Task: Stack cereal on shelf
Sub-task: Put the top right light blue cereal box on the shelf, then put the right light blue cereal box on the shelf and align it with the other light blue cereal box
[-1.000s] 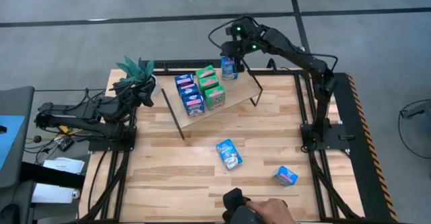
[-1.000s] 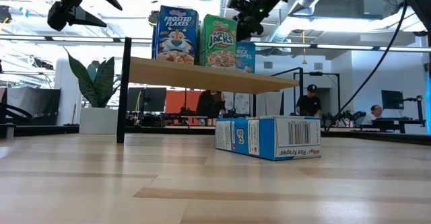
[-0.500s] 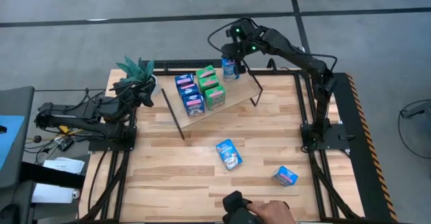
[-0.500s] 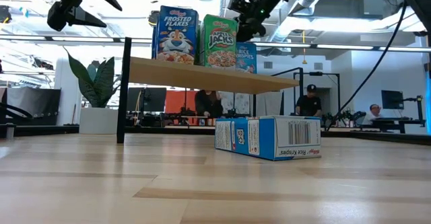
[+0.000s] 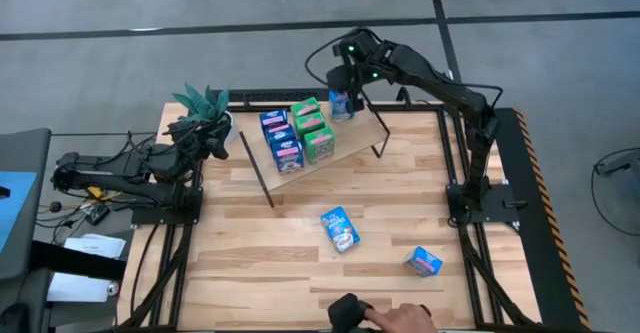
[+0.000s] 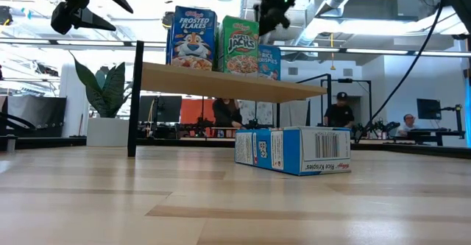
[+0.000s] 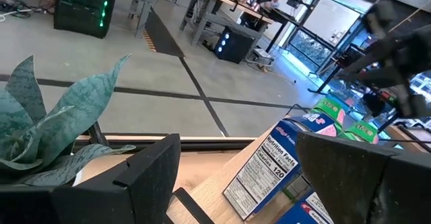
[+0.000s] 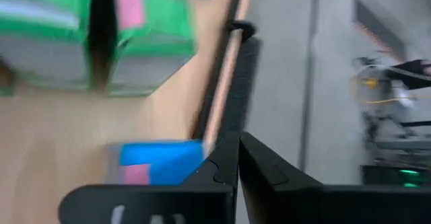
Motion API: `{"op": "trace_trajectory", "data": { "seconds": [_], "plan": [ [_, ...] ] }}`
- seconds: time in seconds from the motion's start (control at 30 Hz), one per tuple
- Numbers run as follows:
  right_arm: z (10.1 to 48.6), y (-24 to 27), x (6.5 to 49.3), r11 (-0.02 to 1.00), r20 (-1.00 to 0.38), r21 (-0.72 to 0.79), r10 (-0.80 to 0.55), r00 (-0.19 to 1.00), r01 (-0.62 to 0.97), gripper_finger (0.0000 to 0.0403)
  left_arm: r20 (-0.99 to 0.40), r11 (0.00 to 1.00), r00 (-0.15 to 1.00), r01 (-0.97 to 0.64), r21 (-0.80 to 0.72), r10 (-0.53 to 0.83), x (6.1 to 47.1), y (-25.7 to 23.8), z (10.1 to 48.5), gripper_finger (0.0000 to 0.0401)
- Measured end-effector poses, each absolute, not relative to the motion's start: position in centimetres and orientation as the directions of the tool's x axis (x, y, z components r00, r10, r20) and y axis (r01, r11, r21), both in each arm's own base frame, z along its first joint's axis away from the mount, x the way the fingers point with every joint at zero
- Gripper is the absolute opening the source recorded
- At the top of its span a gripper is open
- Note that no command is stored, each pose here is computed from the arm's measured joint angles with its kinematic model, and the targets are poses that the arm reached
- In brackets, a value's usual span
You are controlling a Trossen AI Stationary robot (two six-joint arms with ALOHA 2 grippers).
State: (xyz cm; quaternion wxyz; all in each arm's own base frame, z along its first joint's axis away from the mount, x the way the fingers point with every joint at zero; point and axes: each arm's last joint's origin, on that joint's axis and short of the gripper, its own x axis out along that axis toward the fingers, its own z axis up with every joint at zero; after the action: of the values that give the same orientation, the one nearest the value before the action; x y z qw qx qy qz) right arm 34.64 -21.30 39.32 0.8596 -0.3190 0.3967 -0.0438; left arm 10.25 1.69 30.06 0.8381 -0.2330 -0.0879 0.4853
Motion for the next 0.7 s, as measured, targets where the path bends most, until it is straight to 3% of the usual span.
{"op": "trace_trajectory", "data": {
  "seconds": [0.27,0.37,0.53,0.7],
  "plan": [
    [45.1,-18.7,30.8,0.805,-0.576,-0.589,-0.360,0.734,-0.067,0.0033,-0.078,0.420,0.512,-0.773,-0.476,0.855,10.2,1.7,30.1,0.0283],
    [46.6,-16.9,28.2,0.865,-0.596,-0.500,-0.309,0.741,-0.041,0.0024,-0.078,0.420,0.512,-0.773,-0.476,0.855,10.2,1.7,30.1,0.0283],
    [49.3,-12.9,22.8,0.937,-0.595,-0.324,-0.094,0.798,-0.131,0.0007,-0.078,0.420,0.512,-0.773,-0.476,0.855,10.2,1.7,30.1,0.0283],
    [50.9,-8.9,16.7,0.997,-0.582,-0.068,-0.058,0.811,0.022,0.0024,-0.078,0.419,0.512,-0.773,-0.476,0.855,10.2,1.7,30.1,0.0283]
  ]
}}
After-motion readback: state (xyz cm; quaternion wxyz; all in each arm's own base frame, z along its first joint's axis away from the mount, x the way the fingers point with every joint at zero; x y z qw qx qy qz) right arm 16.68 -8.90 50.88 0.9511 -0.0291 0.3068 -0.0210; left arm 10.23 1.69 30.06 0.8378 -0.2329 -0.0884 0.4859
